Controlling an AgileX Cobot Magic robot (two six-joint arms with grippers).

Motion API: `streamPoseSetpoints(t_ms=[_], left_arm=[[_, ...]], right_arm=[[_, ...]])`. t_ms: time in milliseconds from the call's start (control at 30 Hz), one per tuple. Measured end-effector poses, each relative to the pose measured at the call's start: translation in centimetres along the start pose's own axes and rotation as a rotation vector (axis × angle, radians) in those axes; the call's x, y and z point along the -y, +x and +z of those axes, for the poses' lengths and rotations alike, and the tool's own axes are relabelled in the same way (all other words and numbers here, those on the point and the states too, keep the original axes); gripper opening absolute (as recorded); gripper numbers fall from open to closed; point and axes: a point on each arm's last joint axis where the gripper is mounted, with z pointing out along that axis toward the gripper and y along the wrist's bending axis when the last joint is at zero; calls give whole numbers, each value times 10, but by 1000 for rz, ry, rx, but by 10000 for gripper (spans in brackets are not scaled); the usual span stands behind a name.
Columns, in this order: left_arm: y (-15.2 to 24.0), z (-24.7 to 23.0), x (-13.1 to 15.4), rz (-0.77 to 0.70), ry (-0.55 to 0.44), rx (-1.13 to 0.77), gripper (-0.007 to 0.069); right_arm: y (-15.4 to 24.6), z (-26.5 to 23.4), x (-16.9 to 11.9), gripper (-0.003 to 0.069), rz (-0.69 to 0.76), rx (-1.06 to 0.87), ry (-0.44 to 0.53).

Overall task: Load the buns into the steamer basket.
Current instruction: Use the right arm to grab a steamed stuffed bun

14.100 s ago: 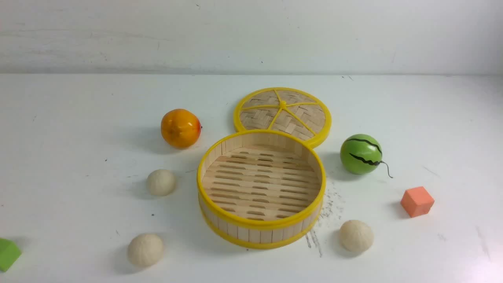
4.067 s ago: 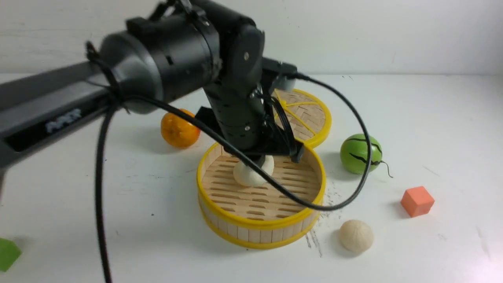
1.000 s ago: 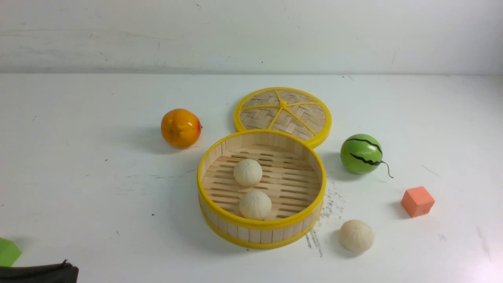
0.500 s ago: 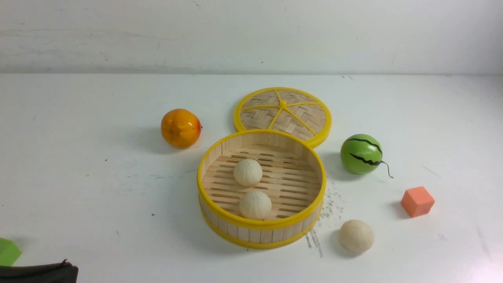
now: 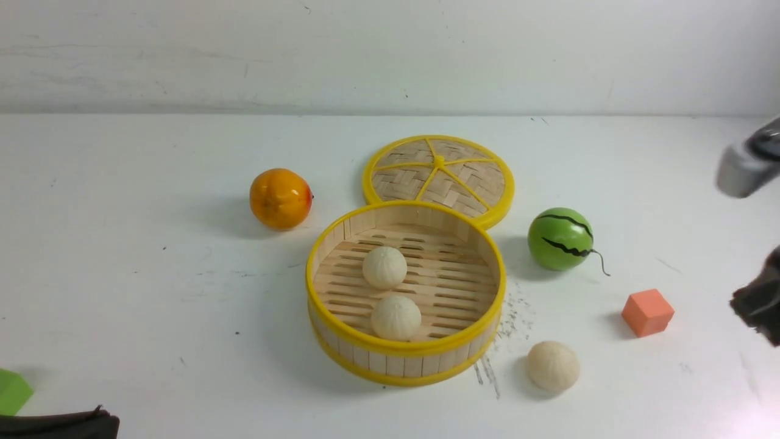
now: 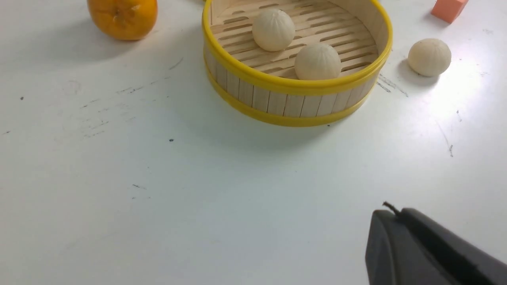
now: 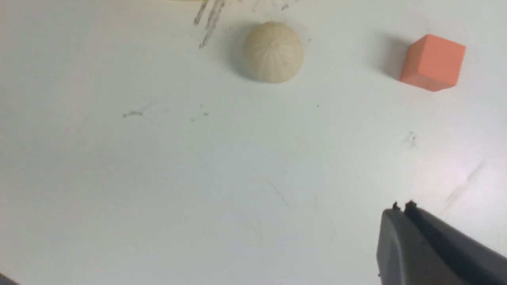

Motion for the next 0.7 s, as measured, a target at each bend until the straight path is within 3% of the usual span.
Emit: streamPoseSetpoints(t_ms=[267,367,567,633,667,700], left_arm=[[0,0,0,0,0,0,-13],[0,0,0,0,0,0,-12],[0,0,0,0,1,3,-11],[0,0,0,0,1,3,-11],[0,0,0,0,1,3,-11],[0,0,0,0,1,3,-11]], right_arm=[[-33,55,-25,11,-100,-165,-6],[-44,88,-28,55,-129,-217,-5],[-58,126,-26,225,-86,-182,10],[-65,139,-25,335,-54,-139,22],[-65,139,-25,335,-54,-139,22],[-68,146,-24,395,-41,-117,26]])
